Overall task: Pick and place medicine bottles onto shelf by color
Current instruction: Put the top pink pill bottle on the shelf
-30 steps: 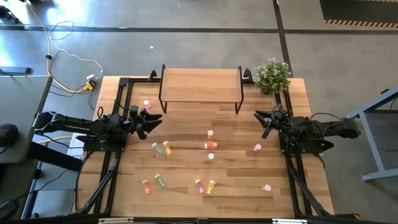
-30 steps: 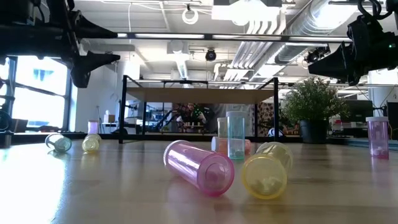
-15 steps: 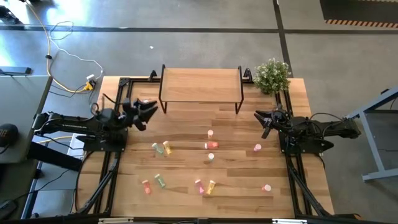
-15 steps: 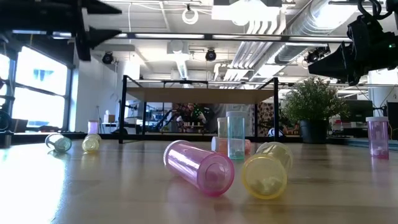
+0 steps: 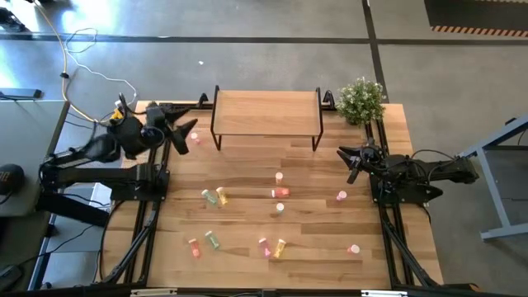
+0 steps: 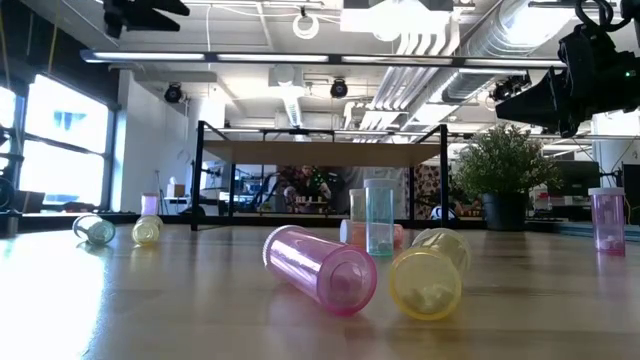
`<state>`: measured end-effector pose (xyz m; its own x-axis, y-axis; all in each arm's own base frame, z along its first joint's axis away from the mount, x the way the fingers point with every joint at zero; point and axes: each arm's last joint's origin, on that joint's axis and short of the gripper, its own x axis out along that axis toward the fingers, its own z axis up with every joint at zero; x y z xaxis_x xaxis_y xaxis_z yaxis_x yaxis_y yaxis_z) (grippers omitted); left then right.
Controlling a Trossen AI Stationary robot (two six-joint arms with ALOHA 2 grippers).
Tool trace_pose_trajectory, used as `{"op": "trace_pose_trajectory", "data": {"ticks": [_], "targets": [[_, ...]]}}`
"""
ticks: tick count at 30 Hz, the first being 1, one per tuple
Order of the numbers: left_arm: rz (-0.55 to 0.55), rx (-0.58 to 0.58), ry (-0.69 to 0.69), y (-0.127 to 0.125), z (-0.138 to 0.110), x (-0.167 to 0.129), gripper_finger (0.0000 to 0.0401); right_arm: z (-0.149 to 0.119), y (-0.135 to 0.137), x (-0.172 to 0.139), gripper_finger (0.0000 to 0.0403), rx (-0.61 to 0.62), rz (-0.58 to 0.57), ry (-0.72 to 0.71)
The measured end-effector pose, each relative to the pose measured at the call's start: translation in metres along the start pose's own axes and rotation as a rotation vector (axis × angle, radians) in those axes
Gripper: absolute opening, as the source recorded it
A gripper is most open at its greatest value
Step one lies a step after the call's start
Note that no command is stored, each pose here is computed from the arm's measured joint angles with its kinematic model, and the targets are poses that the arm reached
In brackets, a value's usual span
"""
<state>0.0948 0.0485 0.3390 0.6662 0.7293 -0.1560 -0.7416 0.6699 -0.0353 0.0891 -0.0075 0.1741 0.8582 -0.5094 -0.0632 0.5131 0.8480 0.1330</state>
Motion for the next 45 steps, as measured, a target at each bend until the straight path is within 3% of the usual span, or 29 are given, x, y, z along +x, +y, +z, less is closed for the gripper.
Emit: {"op": "trace_pose_trajectory", "data": {"ticks": [9, 15, 19, 23, 34, 45], "targets": [[0.118, 0.191, 0.294, 0.01, 0.027, 0.007, 0.0227, 0.0, 0.0, 0.0, 0.0073, 0.0, 0.0, 0.0], [0.014, 0.274, 0.525, 0.013, 0.029, 0.027, 0.0227, 0.0, 0.0, 0.0, 0.0073, 0.0, 0.0, 0.0], [-0.082, 0.264, 0.688, 0.018, 0.019, 0.038, 0.0227, 0.0, 0.0, 0.0, 0.0073, 0.0, 0.0, 0.0], [-0.11, 0.238, 0.861, 0.026, 0.006, 0.046, 0.0226, 0.0, 0.0, 0.0, 0.0073, 0.0, 0.0, 0.0], [-0.167, 0.311, 0.979, 0.046, -0.005, 0.071, 0.0184, 0.0, 0.0, 0.0, 0.0073, 0.0, -0.001, 0.0], [-0.112, 0.157, 1.123, 0.08, -0.024, 0.1, 0.0186, 0.0, 0.0, 0.0, 0.0073, 0.0, -0.001, 0.0]]}}
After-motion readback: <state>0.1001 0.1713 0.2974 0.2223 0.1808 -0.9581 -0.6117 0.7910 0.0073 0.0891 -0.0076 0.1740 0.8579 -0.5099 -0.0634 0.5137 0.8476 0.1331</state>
